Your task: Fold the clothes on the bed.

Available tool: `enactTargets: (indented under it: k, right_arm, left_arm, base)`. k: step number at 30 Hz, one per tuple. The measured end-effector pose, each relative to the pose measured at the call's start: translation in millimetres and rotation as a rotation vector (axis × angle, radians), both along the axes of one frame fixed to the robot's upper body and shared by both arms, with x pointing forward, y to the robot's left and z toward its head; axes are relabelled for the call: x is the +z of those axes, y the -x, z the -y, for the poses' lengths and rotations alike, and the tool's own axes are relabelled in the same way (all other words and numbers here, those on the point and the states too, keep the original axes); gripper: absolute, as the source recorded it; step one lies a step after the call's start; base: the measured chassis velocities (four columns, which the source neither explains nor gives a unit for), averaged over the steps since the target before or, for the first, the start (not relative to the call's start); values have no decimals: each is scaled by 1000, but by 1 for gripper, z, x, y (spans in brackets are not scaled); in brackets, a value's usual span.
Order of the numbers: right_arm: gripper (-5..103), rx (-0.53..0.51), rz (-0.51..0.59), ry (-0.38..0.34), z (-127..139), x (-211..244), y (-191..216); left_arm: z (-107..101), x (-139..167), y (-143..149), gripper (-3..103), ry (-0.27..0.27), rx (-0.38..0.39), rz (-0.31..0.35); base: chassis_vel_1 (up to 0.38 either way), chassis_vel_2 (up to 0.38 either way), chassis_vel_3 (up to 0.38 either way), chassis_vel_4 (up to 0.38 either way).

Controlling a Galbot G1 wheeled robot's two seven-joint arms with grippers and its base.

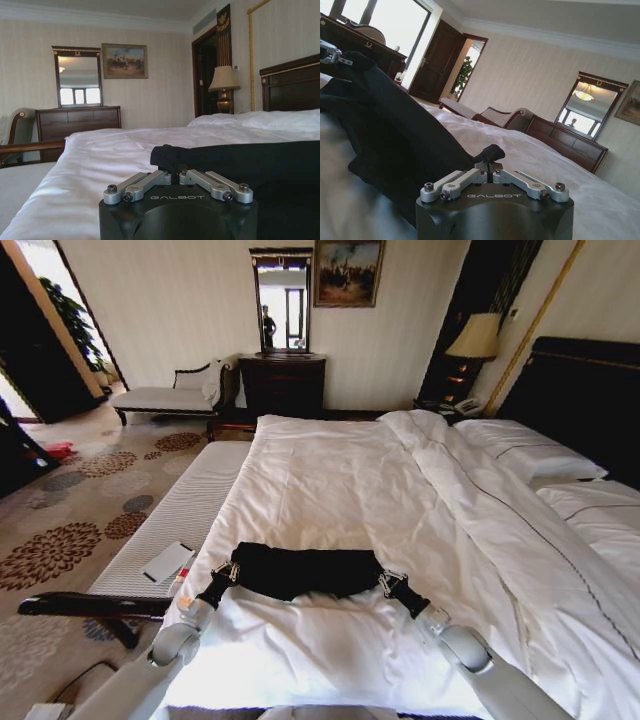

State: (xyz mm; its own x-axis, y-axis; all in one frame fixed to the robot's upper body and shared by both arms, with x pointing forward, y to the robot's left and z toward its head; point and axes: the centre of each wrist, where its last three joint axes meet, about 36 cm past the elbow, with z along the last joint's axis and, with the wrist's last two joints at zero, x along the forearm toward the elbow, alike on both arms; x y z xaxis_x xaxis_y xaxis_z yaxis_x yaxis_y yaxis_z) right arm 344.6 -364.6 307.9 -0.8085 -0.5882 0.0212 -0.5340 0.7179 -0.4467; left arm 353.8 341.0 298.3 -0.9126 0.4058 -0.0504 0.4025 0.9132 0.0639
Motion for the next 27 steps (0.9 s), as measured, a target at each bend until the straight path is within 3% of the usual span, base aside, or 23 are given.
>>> enactTargets:
  k: [10, 16, 20, 21, 22, 24, 26, 27]
  right_arm:
    - [-2, 46, 66, 89, 9, -22, -4]
    - [6, 51, 86, 110, 7, -25, -3]
    - [25, 70, 96, 118, 3, -19, 1]
    - [25, 70, 96, 118, 3, -19, 1]
    - [25, 72, 97, 118, 2, -18, 2]
    - [37, 77, 103, 112, -1, -11, 5]
    - [41, 81, 106, 111, -2, -8, 7]
    - [47, 85, 110, 110, -3, -5, 9]
  left_arm:
    - [-21, -20, -2, 2, -86, -26, 111]
    - [-33, -21, -6, 2, -141, -51, 180]
    - [-32, -24, 3, 7, -151, -37, 219]
    - [-32, -24, 3, 7, -151, -37, 219]
    - [-31, -24, 5, 12, -149, -38, 220]
    - [-28, -26, 14, 23, -140, -33, 221]
    - [-26, -26, 18, 23, -138, -28, 223]
    - [-25, -27, 23, 28, -136, -18, 229]
  base:
    - [0, 0, 0, 0]
    - [0, 0, 0, 0]
    - [0, 0, 0, 0]
    - [0, 0, 0, 0]
    - [0, 0, 0, 0]
    - [0, 0, 0, 0]
    - [0, 0, 0, 0]
    - [0, 0, 0, 0]
